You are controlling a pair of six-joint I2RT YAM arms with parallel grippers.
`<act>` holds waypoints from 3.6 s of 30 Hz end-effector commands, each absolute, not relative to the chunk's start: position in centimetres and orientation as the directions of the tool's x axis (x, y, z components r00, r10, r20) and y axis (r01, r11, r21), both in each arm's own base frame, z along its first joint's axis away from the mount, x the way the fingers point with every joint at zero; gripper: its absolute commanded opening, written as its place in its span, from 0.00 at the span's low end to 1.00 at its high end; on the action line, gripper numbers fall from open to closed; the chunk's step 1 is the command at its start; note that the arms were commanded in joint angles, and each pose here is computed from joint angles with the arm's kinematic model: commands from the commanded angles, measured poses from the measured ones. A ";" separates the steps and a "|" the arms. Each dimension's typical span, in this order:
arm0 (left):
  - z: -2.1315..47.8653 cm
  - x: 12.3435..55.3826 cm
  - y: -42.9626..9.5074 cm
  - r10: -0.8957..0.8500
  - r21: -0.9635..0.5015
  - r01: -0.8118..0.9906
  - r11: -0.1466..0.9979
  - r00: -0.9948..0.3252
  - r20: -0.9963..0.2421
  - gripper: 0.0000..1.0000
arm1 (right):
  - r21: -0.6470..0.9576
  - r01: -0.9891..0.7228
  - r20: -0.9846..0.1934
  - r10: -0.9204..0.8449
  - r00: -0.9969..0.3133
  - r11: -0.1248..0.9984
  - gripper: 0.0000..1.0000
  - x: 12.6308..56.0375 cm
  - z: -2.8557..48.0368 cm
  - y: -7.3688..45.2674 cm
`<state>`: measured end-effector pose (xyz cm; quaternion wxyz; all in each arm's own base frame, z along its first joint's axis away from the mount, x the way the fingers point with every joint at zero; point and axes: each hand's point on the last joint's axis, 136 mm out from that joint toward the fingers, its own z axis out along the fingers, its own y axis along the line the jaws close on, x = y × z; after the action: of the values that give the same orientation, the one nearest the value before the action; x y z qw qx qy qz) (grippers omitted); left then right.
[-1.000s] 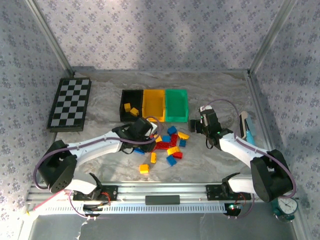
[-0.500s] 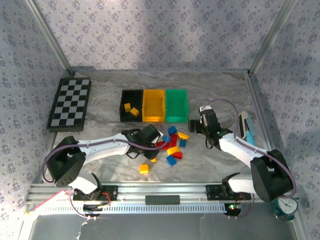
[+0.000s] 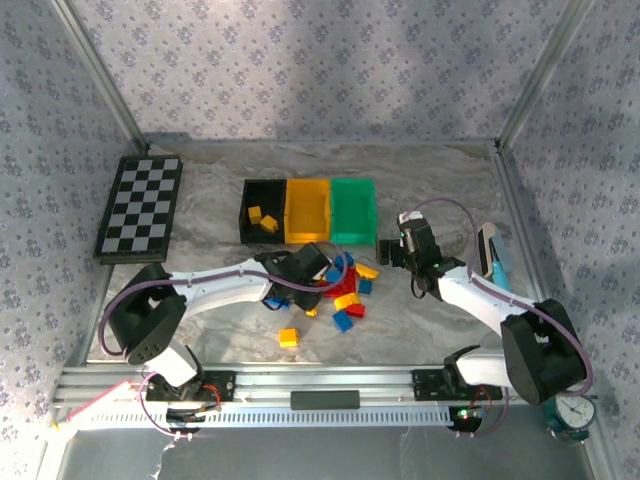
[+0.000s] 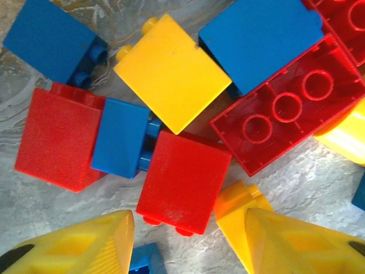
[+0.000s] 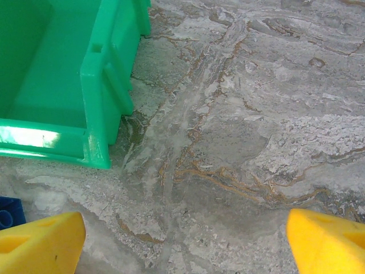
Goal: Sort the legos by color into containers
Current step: Touch the lego at the bottom-center of the table, then pick up the lego from the center of the table, then place the lego in the container, then pick up the lego from the center of the table.
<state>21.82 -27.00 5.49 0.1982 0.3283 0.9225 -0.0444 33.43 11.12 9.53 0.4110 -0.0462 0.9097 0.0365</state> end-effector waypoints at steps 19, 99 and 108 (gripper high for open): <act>3.5 23.1 -26.9 0.534 -0.009 0.564 0.826 -0.786 -0.312 0.57 | 0.042 -0.121 -0.762 -0.046 -0.646 0.992 0.93 33.6 10.5 11.6; 17.8 38.8 -24.8 0.166 -0.169 0.356 0.919 -0.738 -0.654 0.50 | 0.012 -0.157 -0.745 -0.096 -0.660 0.988 0.93 33.9 10.0 13.0; 16.2 35.0 -21.1 0.092 -0.186 0.302 0.935 -0.713 -0.695 0.49 | -0.002 -0.170 -0.743 -0.115 -0.659 0.985 0.93 33.8 9.8 13.4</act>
<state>34.87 -21.84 15.11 0.3290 0.1300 0.9257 -0.1339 33.45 13.23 9.26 0.4035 -0.0722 0.9111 0.0442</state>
